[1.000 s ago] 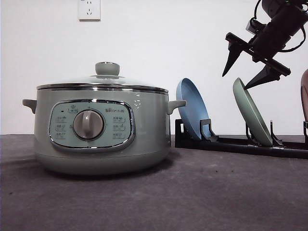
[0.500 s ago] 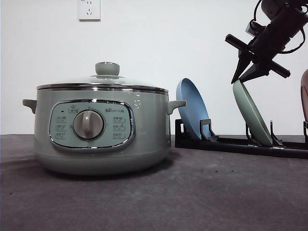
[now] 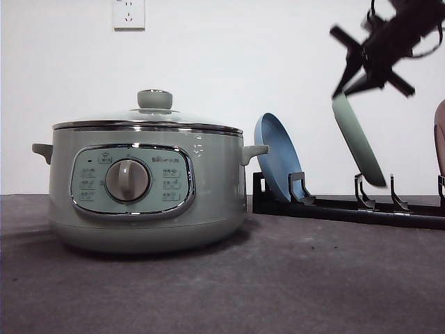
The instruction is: Transfer potato from steamer to green plate
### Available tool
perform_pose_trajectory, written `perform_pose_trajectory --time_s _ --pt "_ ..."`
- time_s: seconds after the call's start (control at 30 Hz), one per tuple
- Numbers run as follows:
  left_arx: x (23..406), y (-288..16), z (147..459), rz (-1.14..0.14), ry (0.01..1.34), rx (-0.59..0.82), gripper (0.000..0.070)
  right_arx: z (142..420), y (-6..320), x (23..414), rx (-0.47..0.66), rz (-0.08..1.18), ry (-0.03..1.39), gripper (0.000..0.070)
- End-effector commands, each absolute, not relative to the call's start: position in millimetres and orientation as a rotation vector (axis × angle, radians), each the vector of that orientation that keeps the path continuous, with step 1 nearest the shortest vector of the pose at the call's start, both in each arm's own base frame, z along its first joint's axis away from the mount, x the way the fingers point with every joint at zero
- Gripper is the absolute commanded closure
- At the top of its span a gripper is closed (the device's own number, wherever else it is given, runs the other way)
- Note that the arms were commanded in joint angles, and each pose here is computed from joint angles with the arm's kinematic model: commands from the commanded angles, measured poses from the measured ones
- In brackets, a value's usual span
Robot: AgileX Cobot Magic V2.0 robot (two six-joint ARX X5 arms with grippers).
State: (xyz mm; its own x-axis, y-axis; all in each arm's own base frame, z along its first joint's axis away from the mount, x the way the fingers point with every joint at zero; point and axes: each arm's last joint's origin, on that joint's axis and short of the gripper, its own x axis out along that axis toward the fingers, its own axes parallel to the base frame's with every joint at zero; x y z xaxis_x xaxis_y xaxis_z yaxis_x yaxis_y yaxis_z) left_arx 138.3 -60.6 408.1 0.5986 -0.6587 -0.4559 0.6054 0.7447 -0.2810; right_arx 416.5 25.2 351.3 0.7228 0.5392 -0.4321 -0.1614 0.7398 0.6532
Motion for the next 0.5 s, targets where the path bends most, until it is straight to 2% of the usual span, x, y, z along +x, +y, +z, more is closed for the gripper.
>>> perform_pose_trajectory --time_s 0.0,0.27,0.4,0.47 --pt "138.3 -61.4 414.8 -0.748 0.54 -0.088 0.0 381.8 27.4 407.2 0.618 0.453 0.576 0.0698" --pt "138.2 -61.4 414.8 -0.748 0.54 -0.088 0.0 441.6 27.0 349.9 0.542 0.521 0.468 0.0698" --pt "138.4 -61.4 414.8 -0.748 0.539 -0.087 0.0 462.0 33.7 306.9 0.405 0.554 0.471 0.0698" --pt "138.4 -61.4 414.8 -0.748 0.539 -0.087 0.0 468.8 40.1 284.9 0.324 0.531 0.481 0.0698"
